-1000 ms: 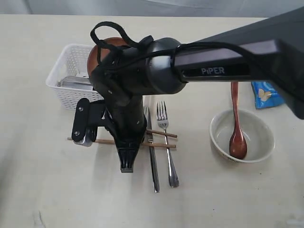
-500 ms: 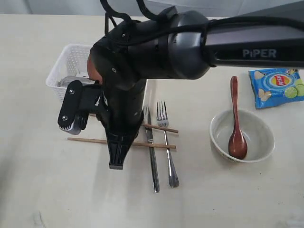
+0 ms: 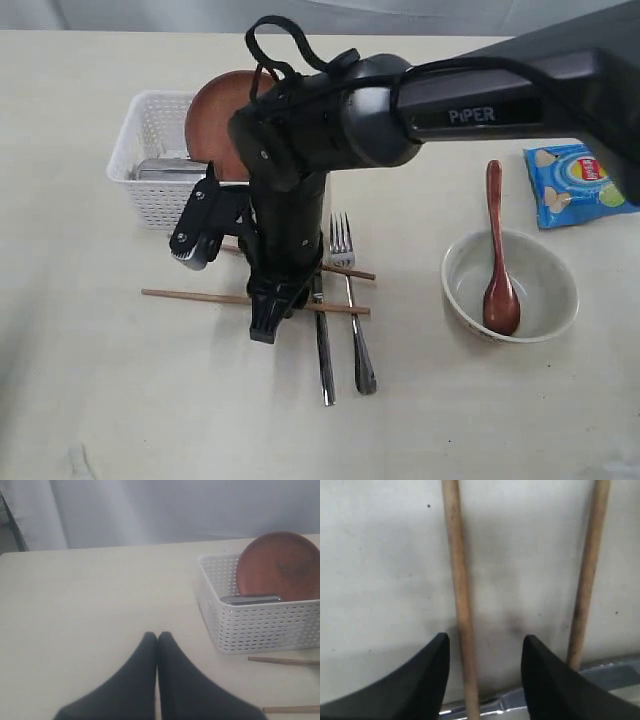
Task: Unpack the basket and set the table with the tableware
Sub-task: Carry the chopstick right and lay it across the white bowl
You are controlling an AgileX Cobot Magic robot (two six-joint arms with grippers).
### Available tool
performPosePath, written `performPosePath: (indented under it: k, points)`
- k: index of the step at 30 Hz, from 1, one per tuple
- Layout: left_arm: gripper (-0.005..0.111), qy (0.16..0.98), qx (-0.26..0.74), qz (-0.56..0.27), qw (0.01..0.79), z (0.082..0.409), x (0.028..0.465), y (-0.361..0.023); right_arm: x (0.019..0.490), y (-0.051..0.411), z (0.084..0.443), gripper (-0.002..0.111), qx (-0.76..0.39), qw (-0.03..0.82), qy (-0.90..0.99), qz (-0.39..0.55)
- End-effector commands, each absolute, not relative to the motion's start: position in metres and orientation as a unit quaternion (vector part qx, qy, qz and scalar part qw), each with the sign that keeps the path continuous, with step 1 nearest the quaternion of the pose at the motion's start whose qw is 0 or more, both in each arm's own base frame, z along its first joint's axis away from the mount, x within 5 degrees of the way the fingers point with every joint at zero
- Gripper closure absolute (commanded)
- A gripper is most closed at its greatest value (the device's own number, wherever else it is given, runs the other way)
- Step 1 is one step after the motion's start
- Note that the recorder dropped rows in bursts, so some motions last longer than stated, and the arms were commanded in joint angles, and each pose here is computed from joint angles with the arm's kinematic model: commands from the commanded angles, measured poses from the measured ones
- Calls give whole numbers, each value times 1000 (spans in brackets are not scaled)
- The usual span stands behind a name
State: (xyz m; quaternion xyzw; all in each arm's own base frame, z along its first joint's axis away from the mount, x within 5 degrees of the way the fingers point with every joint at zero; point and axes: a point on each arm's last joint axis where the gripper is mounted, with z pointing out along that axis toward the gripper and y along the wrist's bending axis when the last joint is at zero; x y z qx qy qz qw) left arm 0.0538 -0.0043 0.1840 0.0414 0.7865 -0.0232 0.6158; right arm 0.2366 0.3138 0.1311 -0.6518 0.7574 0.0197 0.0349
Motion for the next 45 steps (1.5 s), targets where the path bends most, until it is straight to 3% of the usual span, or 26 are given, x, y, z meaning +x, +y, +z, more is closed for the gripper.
performPosePath:
  k: [1,2,3,4,11,19,28,37,45]
  points:
    - [107,783,44,-26,620,184,54,-5,229,319,131,82,-675,27,735,59]
    - [107,783,44,-26,620,184,54,-5,227,321,131,91,-682,27,728,60]
    - [107,783,44,-26,620,184,54,-5,224,323,131,108,-692,28,719,59]
    - [107,783,44,-26,620,184,54,-5,222,324,131,109,-697,28,714,59]
    - [107,783,44,-26,620,184,54,-5,215,323,145,109,-706,21,705,60]
    - [107,783,44,-26,620,184,54,-5,204,309,210,109,-708,63,700,70]
    - [107,783,44,-26,620,184,54,-5,221,248,257,109,-636,65,768,41]
    - [107,783,44,-26,620,184,54,-5,220,156,252,109,-608,36,793,-19]
    - [107,783,44,-26,620,184,54,-5,211,114,226,109,-636,-29,770,-52]
